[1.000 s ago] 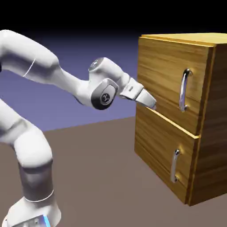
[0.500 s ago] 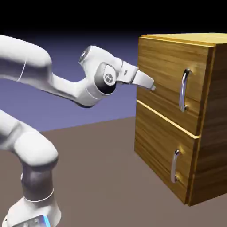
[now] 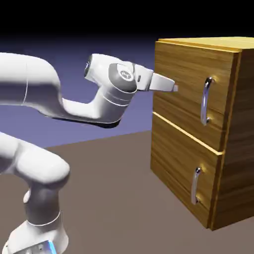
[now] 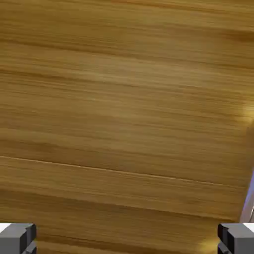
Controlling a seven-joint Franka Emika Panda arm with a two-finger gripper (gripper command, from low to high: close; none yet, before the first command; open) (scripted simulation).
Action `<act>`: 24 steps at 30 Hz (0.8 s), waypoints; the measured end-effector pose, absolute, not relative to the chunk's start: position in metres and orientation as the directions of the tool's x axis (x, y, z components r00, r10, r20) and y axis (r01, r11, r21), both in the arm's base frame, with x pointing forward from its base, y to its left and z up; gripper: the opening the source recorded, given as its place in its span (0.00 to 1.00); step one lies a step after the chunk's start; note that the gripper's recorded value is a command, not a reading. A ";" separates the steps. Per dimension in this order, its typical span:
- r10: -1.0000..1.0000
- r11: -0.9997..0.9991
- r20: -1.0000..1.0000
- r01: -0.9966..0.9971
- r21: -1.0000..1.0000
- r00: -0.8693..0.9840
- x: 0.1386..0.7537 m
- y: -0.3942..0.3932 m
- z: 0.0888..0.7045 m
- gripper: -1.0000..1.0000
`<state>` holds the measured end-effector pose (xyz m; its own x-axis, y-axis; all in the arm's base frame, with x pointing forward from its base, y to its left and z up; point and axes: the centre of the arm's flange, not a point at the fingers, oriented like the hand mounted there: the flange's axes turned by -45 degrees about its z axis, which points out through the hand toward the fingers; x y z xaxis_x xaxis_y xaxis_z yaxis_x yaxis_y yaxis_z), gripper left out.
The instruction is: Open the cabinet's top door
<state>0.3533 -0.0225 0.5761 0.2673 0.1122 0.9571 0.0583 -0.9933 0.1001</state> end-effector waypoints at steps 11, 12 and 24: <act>0.068 -0.997 0.988 0.037 0.064 0.137 0.362 -0.063 0.560 1.00; 0.064 -0.998 0.990 0.036 0.060 0.126 0.363 -0.067 0.557 1.00; 0.003 -0.999 1.000 0.042 0.003 0.005 0.392 -0.112 0.510 1.00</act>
<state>0.3920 -0.1123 0.5096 0.0051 0.0030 1.0000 0.0417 -0.9991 0.0028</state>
